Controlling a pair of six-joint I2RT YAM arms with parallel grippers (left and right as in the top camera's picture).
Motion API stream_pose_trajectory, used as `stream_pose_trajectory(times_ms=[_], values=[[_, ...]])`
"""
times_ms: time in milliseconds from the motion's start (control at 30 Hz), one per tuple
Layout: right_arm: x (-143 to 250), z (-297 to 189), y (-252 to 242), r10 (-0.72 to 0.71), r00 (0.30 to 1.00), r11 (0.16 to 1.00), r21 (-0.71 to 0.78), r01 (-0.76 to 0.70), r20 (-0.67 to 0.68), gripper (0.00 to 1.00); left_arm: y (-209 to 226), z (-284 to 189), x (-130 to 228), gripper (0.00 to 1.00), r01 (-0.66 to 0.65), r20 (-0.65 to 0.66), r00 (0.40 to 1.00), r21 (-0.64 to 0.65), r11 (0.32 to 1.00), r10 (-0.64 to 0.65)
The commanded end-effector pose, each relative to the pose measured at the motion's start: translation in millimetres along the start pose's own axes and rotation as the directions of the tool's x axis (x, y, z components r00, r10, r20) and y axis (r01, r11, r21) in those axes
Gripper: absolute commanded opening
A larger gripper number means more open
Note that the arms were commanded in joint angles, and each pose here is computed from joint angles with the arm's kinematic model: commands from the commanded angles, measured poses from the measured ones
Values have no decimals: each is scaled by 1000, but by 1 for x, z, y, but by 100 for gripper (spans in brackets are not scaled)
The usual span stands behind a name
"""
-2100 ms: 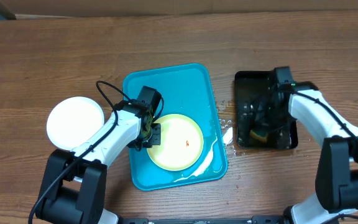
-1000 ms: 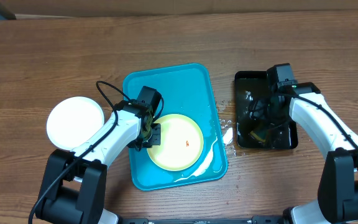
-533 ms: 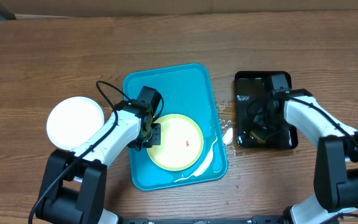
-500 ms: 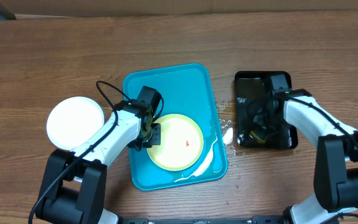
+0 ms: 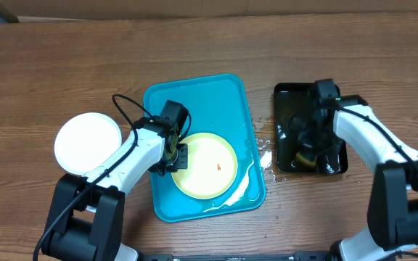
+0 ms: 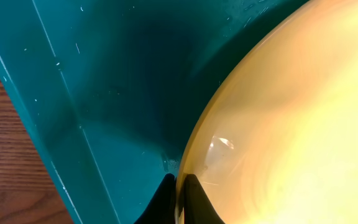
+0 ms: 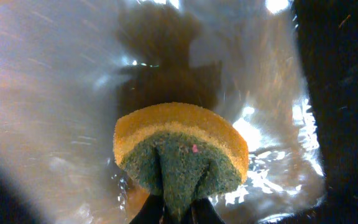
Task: Clean dirty plates on tray and stack at the side
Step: 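Grasp the sponge with the right gripper and rub it in the water, then scrub the yellow plate with the sponge while the left gripper holds it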
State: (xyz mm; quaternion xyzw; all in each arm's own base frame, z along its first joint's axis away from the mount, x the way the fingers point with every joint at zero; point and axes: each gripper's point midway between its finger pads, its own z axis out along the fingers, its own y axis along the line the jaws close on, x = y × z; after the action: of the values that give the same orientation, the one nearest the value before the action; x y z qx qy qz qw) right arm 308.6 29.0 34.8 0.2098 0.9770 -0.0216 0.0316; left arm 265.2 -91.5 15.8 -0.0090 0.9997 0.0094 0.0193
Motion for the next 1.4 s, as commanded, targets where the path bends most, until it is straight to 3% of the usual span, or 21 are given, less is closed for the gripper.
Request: stream_pose_trajectory(times_ms=[0, 167, 367, 633, 833, 1033, 1367], values=[[-17, -64, 36, -107, 985, 970, -205, 134, 139, 4, 6, 5, 4, 4, 16, -14, 1000, -27, 999, -17], [17, -104, 88, -225, 960, 862, -424, 276, 167, 4, 5, 5, 1, 4, 17, -3, 1000, -22, 1000, -17], [68, -106, 147, -330, 932, 795, -488, 360, 150, 4, -1, 5, -4, 4, 18, 12, 1000, 11, 1000, -18], [136, -55, 215, -339, 934, 816, -460, 349, 108, 4, -3, 5, -9, 4, 18, 36, 999, 19, 1000, -19], [176, -9, 250, -421, 902, 786, -457, 417, 99, 4, -4, 5, -12, 4, 18, 46, 999, 24, 1000, -20], [169, 30, 238, -341, 939, 870, -367, 330, 39, 4, -1, 5, -8, 4, 19, 32, 999, 6, 1000, -19], [108, 44, 184, -165, 986, 958, -239, 158, -12, 4, 4, 5, -9, 4, 20, 40, 999, -20, 1000, -19]])
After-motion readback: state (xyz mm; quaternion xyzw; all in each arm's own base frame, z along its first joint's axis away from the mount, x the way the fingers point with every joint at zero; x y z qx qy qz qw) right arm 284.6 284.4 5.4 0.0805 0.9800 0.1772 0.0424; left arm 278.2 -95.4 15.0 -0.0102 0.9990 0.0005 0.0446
